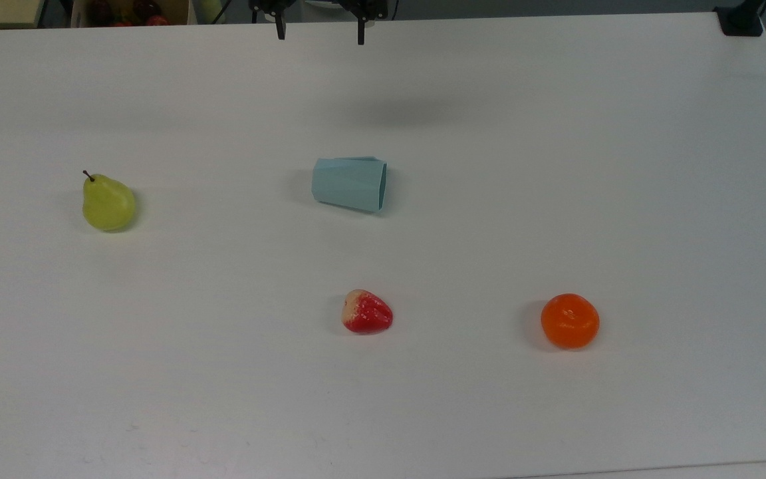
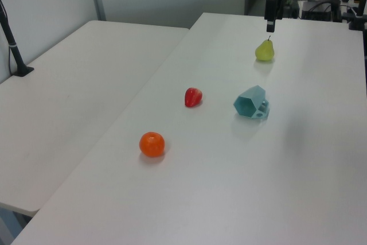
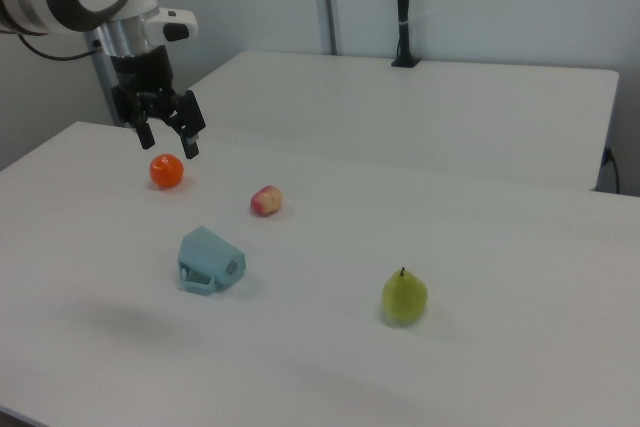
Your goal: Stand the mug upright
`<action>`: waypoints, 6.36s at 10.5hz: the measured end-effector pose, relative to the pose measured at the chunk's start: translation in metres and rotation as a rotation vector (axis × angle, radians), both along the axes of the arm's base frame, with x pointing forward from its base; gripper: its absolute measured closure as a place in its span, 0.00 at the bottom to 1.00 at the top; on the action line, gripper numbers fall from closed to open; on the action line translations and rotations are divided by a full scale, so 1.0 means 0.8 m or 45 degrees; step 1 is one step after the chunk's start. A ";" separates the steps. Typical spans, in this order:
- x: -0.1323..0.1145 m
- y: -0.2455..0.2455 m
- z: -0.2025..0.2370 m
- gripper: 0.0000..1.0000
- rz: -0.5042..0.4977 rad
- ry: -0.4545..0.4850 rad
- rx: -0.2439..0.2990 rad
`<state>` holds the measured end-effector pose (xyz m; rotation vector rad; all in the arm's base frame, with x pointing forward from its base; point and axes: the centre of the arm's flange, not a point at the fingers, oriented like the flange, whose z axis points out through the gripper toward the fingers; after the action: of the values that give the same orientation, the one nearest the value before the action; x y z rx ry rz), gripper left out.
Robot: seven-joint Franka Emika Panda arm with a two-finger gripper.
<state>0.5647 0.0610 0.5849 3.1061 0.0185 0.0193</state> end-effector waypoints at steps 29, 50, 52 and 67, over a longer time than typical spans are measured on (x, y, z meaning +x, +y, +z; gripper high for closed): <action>0.053 0.171 -0.337 0.13 -0.145 -0.046 -0.869; 0.075 0.113 -0.232 0.91 -0.024 0.110 -0.483; 0.089 0.111 -0.225 0.91 0.054 0.056 -0.251; 0.054 0.014 -0.080 0.00 -0.107 -0.037 -0.074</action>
<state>0.6077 0.0718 0.5211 3.0449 -0.1105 0.0603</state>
